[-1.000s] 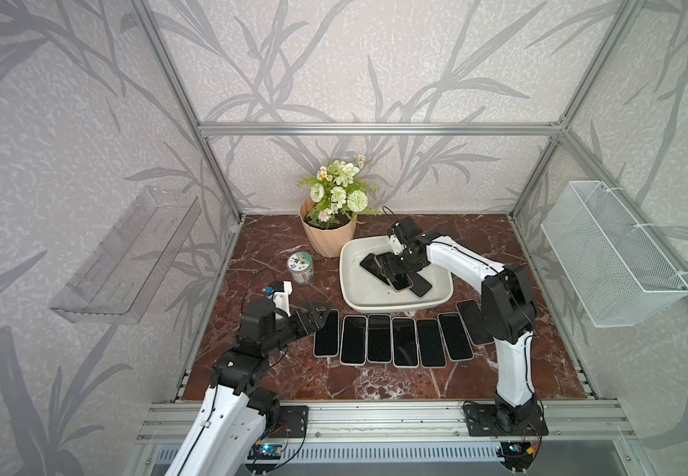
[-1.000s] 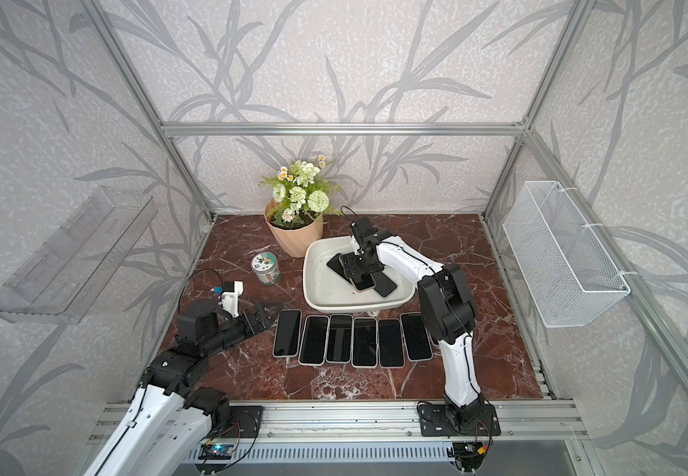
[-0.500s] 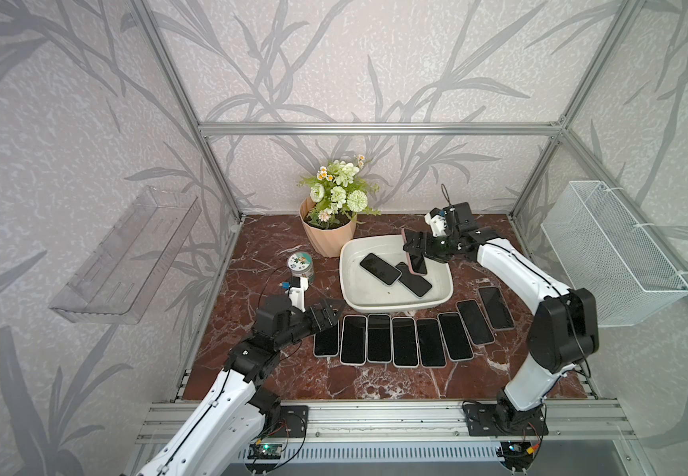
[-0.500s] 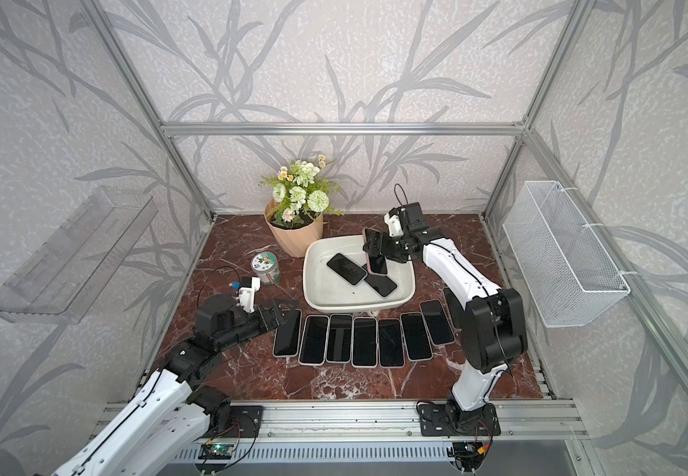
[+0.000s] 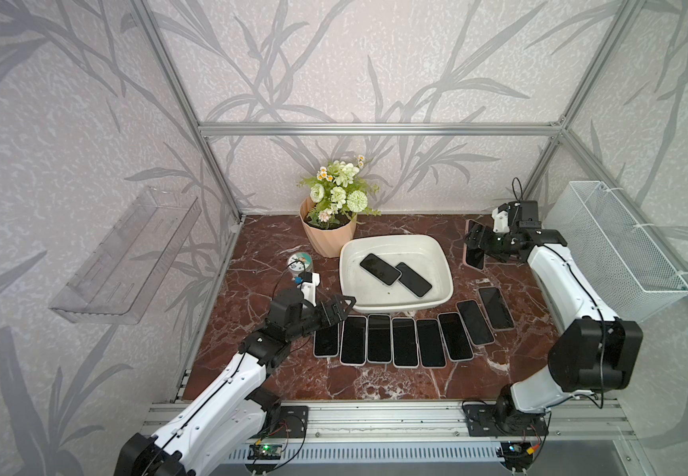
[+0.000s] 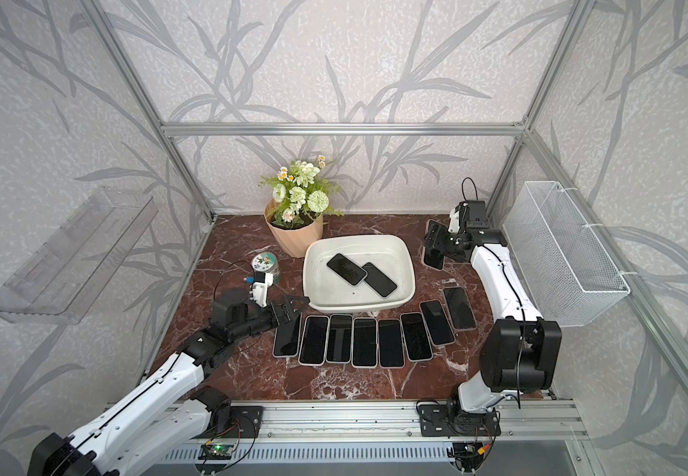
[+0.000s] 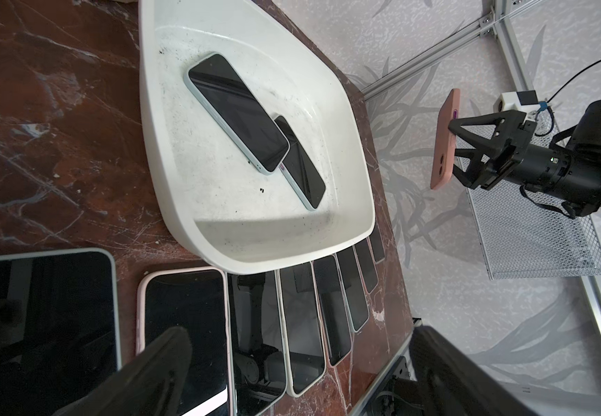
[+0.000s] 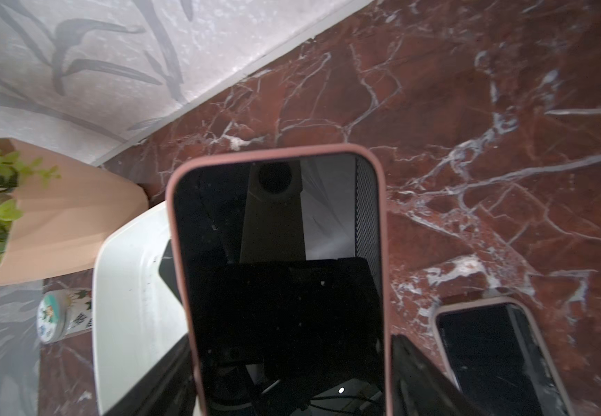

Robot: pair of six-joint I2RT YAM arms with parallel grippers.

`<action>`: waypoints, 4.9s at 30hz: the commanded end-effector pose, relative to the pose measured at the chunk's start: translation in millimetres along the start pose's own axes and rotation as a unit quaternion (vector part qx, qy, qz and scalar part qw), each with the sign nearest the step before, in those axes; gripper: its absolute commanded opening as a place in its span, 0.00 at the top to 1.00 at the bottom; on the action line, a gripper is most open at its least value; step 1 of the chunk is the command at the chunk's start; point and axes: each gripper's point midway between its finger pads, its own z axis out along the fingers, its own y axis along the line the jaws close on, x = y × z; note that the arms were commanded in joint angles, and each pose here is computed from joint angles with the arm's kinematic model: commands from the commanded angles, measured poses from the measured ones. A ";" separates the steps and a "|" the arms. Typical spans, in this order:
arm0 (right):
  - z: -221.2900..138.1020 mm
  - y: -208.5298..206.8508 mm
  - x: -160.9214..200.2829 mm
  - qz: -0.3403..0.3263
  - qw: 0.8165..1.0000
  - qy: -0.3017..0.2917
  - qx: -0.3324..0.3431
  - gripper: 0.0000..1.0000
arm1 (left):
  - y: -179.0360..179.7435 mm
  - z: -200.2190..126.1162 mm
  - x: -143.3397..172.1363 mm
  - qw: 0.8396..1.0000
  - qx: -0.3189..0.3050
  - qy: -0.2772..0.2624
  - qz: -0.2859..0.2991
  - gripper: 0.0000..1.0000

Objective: Take the phone out of the storage box
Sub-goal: Pick up the phone from the storage box, then place the phone at the center of the board, then pick up the phone from the storage box.

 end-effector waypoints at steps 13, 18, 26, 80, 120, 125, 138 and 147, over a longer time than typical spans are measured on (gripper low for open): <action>77.4 -42.8 -4.4 -0.049 0.992 0.041 0.110 0.26 | 8.9 -7.6 -4.9 0.998 -0.012 -0.041 0.043 0.00; 106.4 -50.0 10.5 -0.061 0.987 0.081 0.127 0.26 | 8.8 -17.8 -7.0 0.996 -0.015 -0.061 0.058 0.00; 135.9 -53.0 34.4 -0.093 0.977 0.128 0.146 0.25 | 6.1 -31.8 -12.7 0.993 -0.020 -0.086 0.072 0.00; 108.0 -21.6 61.2 -0.033 0.993 0.102 0.058 0.04 | -11.8 -18.4 -4.5 0.998 0.031 -0.038 -0.032 0.00; 57.1 183.3 138.8 -0.411 0.901 0.123 -0.070 0.01 | -8.6 -32.2 -3.4 0.997 0.018 -0.074 -0.014 0.00; 103.4 192.0 151.7 -0.453 0.878 0.146 -0.040 0.01 | -7.1 -40.5 -5.0 0.996 0.013 -0.089 -0.007 0.00; 170.5 199.3 181.3 -0.470 0.857 0.212 -0.014 0.01 | -3.2 -46.7 -2.9 0.996 0.005 -0.094 0.006 0.00; 191.1 192.4 196.7 -0.469 0.851 0.235 -0.013 0.01 | -3.1 -46.7 -2.3 0.996 0.003 -0.091 0.006 0.00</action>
